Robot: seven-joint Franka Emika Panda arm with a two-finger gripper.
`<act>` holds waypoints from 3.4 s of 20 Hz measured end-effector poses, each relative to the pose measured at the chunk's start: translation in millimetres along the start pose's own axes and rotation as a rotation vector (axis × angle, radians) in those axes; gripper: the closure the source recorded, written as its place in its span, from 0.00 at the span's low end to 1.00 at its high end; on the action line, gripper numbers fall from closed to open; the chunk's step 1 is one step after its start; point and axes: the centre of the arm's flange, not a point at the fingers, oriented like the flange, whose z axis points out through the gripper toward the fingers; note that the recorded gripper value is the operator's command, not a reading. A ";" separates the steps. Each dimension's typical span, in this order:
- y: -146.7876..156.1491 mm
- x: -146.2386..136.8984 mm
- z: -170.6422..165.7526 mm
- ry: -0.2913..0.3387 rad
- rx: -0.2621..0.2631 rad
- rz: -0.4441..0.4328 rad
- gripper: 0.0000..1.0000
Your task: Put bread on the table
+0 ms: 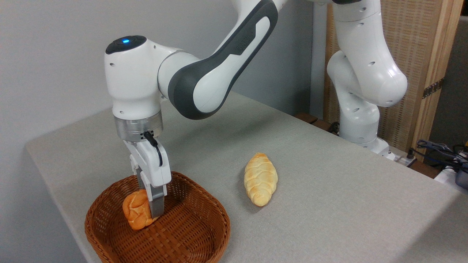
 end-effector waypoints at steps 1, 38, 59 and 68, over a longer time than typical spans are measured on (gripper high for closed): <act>0.0 0.0 0.0 0.000 0.000 0.000 0.62; 112.2 -51.4 -30.7 -0.259 -0.291 -0.033 0.00; 32.3 -39.7 -123.4 -0.043 -0.099 -0.123 0.00; 6.5 -56.2 -132.8 -0.016 -0.066 -0.176 0.00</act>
